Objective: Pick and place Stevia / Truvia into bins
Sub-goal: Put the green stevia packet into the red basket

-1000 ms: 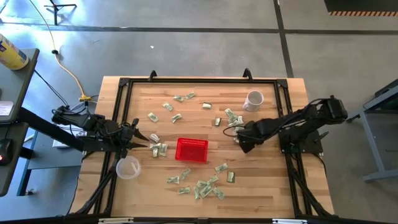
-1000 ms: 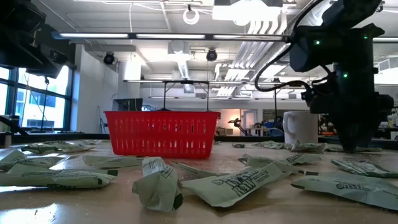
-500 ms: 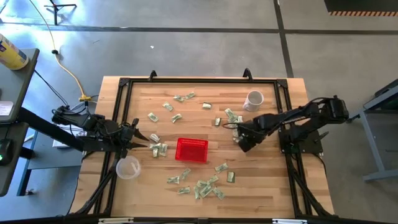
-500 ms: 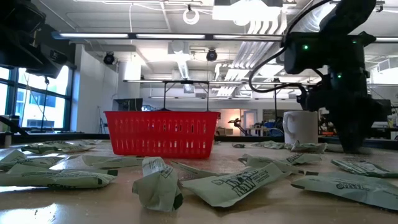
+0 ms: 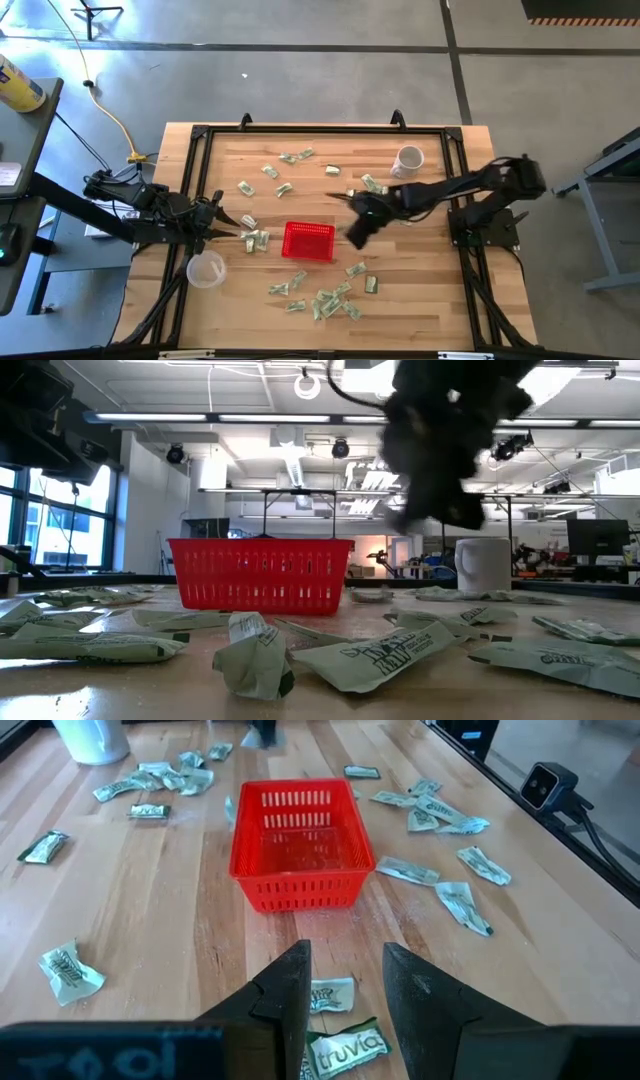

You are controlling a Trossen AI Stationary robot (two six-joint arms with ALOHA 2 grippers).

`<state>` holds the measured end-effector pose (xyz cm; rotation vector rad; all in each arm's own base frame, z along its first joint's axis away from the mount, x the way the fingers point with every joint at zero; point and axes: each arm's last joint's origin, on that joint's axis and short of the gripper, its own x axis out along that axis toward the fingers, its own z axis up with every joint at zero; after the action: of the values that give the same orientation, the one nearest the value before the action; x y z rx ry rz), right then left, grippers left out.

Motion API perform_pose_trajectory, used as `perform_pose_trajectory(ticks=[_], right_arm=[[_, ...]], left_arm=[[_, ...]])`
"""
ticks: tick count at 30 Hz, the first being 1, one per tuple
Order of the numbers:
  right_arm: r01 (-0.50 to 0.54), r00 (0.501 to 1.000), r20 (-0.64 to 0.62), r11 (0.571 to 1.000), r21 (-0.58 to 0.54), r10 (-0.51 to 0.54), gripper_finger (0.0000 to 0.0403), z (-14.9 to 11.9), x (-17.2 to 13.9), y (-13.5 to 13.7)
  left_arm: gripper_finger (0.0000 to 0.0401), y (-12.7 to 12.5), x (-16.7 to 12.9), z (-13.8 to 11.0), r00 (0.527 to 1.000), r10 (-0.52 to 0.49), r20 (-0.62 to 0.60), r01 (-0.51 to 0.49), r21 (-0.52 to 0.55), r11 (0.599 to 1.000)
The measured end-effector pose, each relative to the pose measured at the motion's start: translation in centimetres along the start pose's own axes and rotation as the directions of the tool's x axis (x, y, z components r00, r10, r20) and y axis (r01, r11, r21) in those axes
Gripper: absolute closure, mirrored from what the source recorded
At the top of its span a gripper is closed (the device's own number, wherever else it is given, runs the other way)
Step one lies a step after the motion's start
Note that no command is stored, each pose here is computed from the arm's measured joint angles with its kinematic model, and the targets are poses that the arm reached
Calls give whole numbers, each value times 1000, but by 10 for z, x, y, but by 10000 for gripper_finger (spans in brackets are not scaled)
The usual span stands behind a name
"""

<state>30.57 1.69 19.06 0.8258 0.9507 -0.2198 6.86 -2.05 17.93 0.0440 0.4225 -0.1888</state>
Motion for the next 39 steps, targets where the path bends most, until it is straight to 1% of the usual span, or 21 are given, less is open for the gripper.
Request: perform_pose_trajectory(ticks=[2,4,5,7,10,12,15,17,18,20,22,26,28,30,32,33,34,36,39], right_arm=[[-11,1000,10,999,-34,11,397,12,-1,14],[-64,997,31,995,-79,66,400,28,3,31],[-66,997,36,992,-103,70,400,34,7,36],[-48,999,8,990,-134,49,399,42,21,42],[-102,994,-49,980,-169,95,401,56,46,51],[-103,992,-87,977,-186,88,400,62,61,53],[-103,991,-111,966,-237,79,386,69,77,61],[-104,993,-82,950,-294,83,370,77,76,70],[-87,996,-60,942,-325,71,359,79,73,75],[-34,999,-14,919,-393,31,330,84,67,81],[19,1000,18,891,-454,-12,297,87,62,87],[125,992,66,829,-546,-106,226,93,49,96],[199,979,82,777,-597,-188,196,92,42,98],[284,956,130,713,-641,-263,174,92,34,102],[349,932,175,652,-673,-318,160,94,23,109],[363,925,180,632,-685,-335,156,94,18,111],[363,923,175,626,-690,-342,154,94,15,112],[355,923,151,634,-687,-353,153,95,11,112],[357,911,103,638,-683,-400,157,92,8,107]], left_arm=[[240,0,0,0,1000,0,-2,0,0,1000],[240,0,0,0,1000,0,-2,0,0,1000],[240,0,0,0,1000,0,-1,0,0,1000],[240,0,0,0,1000,0,-2,0,0,1000],[240,0,0,0,1000,0,-1,0,0,1000],[240,0,0,0,1000,0,-1,0,0,1000],[240,0,0,0,1000,0,-1,0,0,1000],[240,0,0,0,1000,0,-1,0,0,1000],[240,0,0,0,1000,0,-1,0,0,1000],[240,0,0,0,1000,7,1,-7,0,1000],[240,1,0,1,999,51,9,-51,-7,999],[240,3,0,1,996,87,10,-87,-20,996],[240,3,0,1,994,110,11,-110,-21,994],[240,4,0,1,992,125,11,-125,-23,992],[240,4,0,1,992,128,11,-128,-23,992],[240,4,0,1,991,136,11,-135,-23,991],[240,4,0,1,989,149,13,-149,-24,989],[240,5,0,1,985,173,15,-172,-26,985],[240,5,0,2,984,177,23,-176,-31,984]])
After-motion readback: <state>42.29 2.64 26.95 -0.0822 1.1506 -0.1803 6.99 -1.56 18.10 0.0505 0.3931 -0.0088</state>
